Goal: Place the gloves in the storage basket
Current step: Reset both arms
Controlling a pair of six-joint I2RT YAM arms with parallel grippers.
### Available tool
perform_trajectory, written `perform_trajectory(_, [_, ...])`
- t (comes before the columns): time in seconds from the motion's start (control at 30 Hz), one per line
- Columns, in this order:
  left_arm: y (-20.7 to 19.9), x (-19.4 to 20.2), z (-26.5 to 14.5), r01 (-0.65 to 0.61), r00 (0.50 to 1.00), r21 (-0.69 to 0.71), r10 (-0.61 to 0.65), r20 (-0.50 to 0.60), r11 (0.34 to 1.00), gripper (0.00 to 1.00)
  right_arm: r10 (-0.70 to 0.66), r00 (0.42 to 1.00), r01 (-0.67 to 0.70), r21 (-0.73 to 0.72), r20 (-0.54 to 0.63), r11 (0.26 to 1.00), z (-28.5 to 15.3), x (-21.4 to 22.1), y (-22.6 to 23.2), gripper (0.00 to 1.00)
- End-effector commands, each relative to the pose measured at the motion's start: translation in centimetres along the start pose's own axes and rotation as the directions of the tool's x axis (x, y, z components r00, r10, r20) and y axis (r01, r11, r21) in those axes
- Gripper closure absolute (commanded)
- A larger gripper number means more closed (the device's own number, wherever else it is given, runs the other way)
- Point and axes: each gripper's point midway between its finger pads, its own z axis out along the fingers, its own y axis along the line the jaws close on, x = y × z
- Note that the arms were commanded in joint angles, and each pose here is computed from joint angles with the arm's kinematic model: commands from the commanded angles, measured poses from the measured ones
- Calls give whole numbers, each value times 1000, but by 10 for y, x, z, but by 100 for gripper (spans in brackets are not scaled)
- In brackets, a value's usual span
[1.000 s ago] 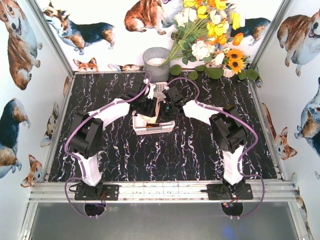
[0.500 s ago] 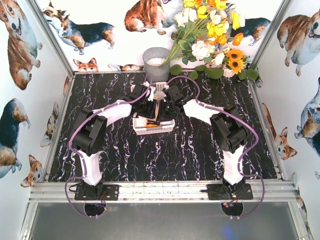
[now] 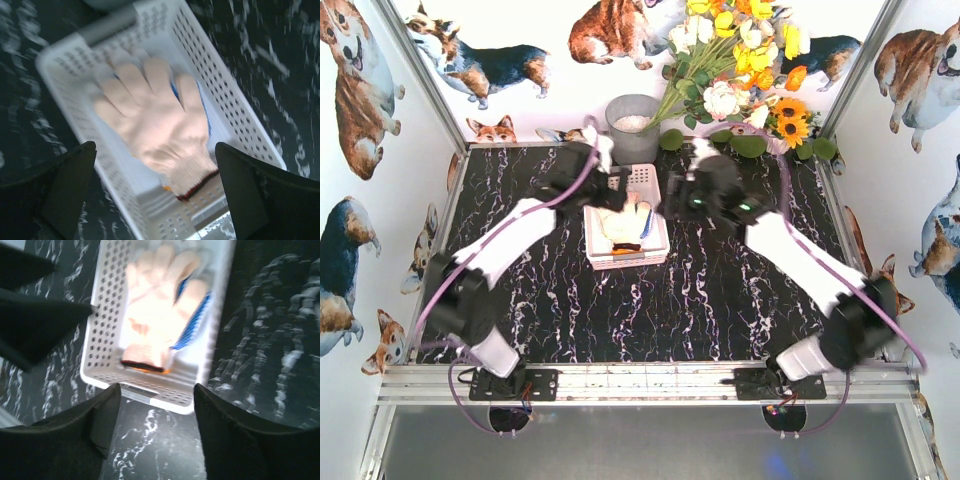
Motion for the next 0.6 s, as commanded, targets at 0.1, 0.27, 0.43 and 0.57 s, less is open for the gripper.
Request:
perform_trajectory(0.1, [128, -19, -66, 209, 963, -313, -139, 230, 927, 0, -75, 946, -7, 252, 317, 968, -79, -35, -97, 17])
perform_trajectory(0.27, [208, 37, -110, 432, 882, -483, -247, 401, 761, 0, -129, 913, -53, 426, 388, 903, -125, -21, -173, 9])
perform_trajectory(0.43, [238, 86, -140, 491, 842, -613, -155, 517, 619, 0, -253, 858, -86, 610, 447, 787, -160, 0, -221, 6])
perform_trajectory(0.57, [242, 109, -137, 470, 839, -634, -87, 538, 613, 0, -332, 820, -73, 660, 467, 748, -156, 20, -242, 6])
